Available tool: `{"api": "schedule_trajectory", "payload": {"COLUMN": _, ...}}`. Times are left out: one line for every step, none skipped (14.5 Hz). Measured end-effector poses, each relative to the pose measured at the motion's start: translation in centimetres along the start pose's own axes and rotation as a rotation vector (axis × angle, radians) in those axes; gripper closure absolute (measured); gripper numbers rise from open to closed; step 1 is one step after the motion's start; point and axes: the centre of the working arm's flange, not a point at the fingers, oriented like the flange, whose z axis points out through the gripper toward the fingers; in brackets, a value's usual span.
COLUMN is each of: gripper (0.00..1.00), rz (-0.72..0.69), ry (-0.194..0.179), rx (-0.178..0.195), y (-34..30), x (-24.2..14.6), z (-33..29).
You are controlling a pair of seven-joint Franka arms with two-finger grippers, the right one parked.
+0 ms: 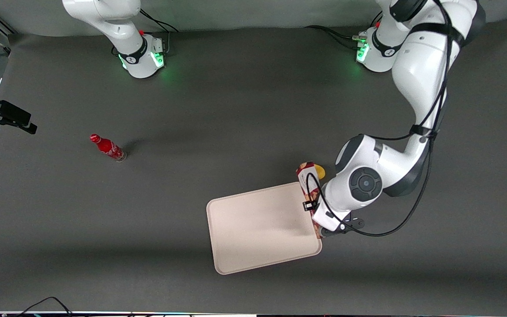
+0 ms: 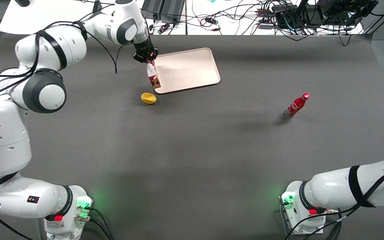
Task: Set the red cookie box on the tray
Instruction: 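Carry the upright box with the left gripper over the white tray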
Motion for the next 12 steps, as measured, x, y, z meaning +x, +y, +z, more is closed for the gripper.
{"api": "schedule_trajectory", "payload": {"gripper": 0.87, "rz": -0.008, "ry": 0.003, "rx": -0.007, "y": 0.1, "x": 0.2, "z": 1.2}}
{"api": "schedule_trajectory", "payload": {"gripper": 0.87, "rz": -0.017, "ry": 0.013, "rx": -0.02, "y": 0.3, "x": 0.3, "z": 2.1}}
{"api": "schedule_trajectory", "payload": {"gripper": 0.87, "rz": -0.024, "ry": 0.025, "rx": -0.035, "y": 0.6, "x": 0.4, "z": 2.8}}
{"api": "schedule_trajectory", "payload": {"gripper": 0.87, "rz": -0.026, "ry": 0.037, "rx": -0.045, "y": 0.9, "x": 0.5, "z": 3.5}}
{"api": "schedule_trajectory", "payload": {"gripper": 0.87, "rz": -0.023, "ry": 0.045, "rx": -0.045, "y": 1.1, "x": 0.5, "z": 4.2}}
{"api": "schedule_trajectory", "payload": {"gripper": 0.87, "rz": -0.022, "ry": 0.05, "rx": -0.038, "y": 1.1, "x": 0.5, "z": 5.0}}
{"api": "schedule_trajectory", "payload": {"gripper": 0.87, "rz": -0.018, "ry": 0.062, "rx": -0.032, "y": 1.1, "x": 0.6, "z": 5.7}}
{"api": "schedule_trajectory", "payload": {"gripper": 0.87, "rz": -0.008, "ry": 0.081, "rx": -0.027, "y": 1.0, "x": 0.8, "z": 6.4}}
{"api": "schedule_trajectory", "payload": {"gripper": 0.87, "rz": -0.001, "ry": 0.095, "rx": -0.023, "y": 0.9, "x": 0.9, "z": 6.9}}
{"api": "schedule_trajectory", "payload": {"gripper": 0.86, "rz": 0.004, "ry": 0.103, "rx": -0.018, "y": 0.9, "x": 1.1, "z": 7.3}}
{"api": "schedule_trajectory", "payload": {"gripper": 0.77, "rz": 0.007, "ry": 0.106, "rx": -0.012, "y": 0.8, "x": 1.1, "z": 7.6}}
{"api": "schedule_trajectory", "payload": {"gripper": 0.68, "rz": 0.004, "ry": 0.109, "rx": -0.011, "y": 0.8, "x": 1.2, "z": 7.5}}
